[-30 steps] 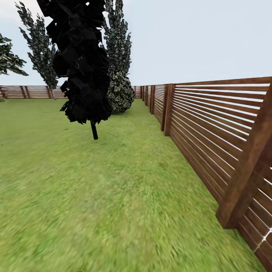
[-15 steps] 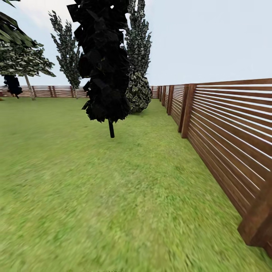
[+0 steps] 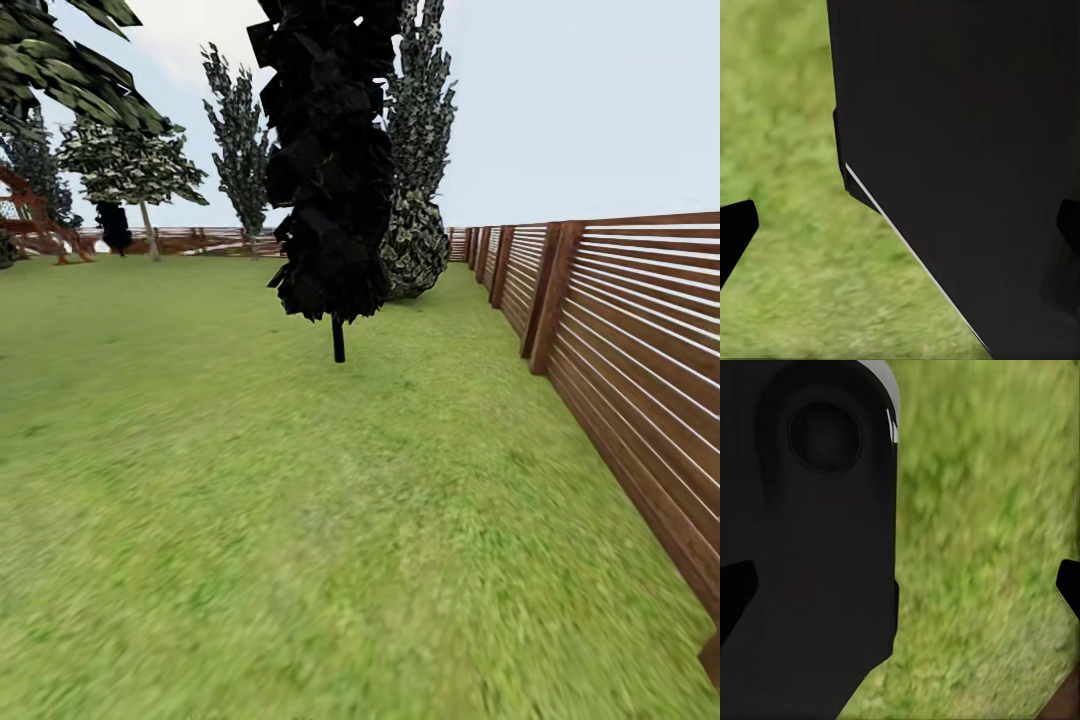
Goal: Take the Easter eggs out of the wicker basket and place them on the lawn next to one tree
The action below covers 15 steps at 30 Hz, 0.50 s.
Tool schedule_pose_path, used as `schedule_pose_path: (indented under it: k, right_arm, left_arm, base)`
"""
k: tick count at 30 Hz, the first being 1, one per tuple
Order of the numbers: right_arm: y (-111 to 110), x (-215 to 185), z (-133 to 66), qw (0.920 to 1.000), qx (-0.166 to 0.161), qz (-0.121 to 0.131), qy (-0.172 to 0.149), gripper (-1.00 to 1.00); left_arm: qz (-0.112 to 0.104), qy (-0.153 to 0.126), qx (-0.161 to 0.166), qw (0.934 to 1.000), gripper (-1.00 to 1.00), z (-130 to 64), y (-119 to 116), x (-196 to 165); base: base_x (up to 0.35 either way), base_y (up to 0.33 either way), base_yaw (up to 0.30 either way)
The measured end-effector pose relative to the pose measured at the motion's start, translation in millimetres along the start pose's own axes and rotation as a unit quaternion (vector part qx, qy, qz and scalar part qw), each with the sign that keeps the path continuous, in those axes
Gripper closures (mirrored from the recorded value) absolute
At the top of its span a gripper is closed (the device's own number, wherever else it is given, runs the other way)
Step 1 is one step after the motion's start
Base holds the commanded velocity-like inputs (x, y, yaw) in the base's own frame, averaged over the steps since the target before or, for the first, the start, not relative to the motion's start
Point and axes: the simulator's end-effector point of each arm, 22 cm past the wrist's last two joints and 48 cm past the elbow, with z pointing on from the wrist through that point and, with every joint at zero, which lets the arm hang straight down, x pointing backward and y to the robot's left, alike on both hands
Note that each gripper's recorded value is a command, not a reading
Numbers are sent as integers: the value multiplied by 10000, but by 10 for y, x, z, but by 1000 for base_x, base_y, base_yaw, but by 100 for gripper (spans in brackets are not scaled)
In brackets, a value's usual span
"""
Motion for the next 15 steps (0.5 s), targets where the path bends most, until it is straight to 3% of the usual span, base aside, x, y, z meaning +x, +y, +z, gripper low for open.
schedule_pose_path:
  k: [15]
  right_arm:
    - [11, 0, -2, 10000, -7, -8, 2, -100]
  left_arm:
    - [17, -2, 0, 10000, -100, 0, 0, -1]
  base:
    - [0, 0, 300]
